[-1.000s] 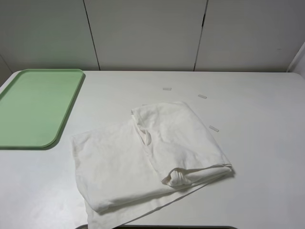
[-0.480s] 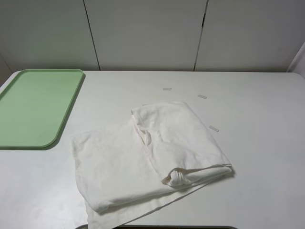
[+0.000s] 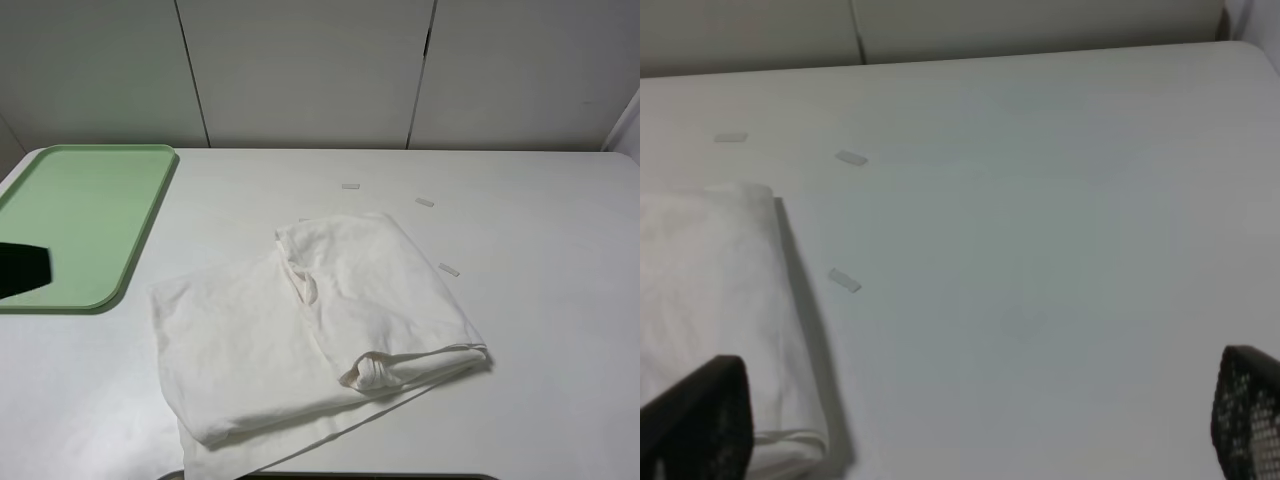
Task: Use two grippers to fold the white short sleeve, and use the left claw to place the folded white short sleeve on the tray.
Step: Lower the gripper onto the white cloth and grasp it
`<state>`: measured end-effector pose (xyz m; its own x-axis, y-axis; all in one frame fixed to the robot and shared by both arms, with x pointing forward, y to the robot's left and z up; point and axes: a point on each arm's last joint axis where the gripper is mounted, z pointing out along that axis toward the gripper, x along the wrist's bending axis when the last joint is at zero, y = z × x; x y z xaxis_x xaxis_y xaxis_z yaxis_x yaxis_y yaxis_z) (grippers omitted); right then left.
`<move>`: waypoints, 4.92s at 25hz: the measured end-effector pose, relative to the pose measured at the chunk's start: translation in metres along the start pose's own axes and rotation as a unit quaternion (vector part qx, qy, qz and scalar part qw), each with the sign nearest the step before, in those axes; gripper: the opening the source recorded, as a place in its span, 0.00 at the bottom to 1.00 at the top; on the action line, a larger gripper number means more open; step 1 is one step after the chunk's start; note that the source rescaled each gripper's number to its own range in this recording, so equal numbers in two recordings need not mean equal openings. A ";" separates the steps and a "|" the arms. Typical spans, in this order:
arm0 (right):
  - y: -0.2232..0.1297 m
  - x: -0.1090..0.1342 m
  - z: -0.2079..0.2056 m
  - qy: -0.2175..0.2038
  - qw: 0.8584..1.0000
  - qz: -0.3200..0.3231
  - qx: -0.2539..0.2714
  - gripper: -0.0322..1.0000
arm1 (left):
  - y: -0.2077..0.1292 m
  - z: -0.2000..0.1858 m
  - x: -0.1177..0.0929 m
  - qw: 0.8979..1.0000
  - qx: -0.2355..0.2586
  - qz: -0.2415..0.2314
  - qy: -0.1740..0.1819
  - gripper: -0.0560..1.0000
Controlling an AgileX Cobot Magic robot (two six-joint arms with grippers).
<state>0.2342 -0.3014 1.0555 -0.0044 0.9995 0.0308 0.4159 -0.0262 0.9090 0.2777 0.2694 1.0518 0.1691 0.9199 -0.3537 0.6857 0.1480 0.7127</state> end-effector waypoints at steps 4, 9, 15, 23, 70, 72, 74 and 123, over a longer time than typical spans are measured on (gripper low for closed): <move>0.000 0.000 0.000 0.000 1.000 0.000 0.000 1.00 | 0.016 0.061 -0.004 0.991 0.048 -0.040 -0.119 0.98; 0.000 0.000 0.000 0.000 1.000 0.000 0.000 1.00 | 0.007 0.104 0.007 0.983 0.087 -0.074 -0.144 0.97; 0.000 0.000 0.000 0.000 1.000 0.000 0.000 1.00 | -0.008 0.125 0.019 0.979 0.120 -0.101 -0.129 0.96; 0.000 0.000 0.000 0.000 1.000 0.000 0.000 1.00 | -0.042 0.158 0.041 0.972 0.167 -0.141 -0.087 0.95; 0.000 0.000 0.000 0.000 1.000 0.000 0.000 1.00 | -0.041 0.252 0.053 0.937 0.271 -0.174 -0.132 0.87; 0.000 0.000 0.000 0.000 1.000 0.000 0.000 1.00 | -0.037 0.256 0.054 0.940 0.265 -0.168 -0.131 0.87; 0.000 0.000 0.000 0.000 1.000 0.000 0.000 1.00 | -0.034 0.258 0.054 0.942 0.267 -0.154 -0.131 0.87; 0.000 0.000 0.000 0.001 1.000 0.000 0.000 1.00 | -0.036 0.176 0.069 0.944 0.292 -0.096 0.122 0.82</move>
<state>0.2342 -0.3013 1.0555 -0.0054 0.9995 0.0322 0.4158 -0.0270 0.9091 0.3894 0.2640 0.8954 -0.1166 0.9636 -0.2407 0.9724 0.1601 0.1695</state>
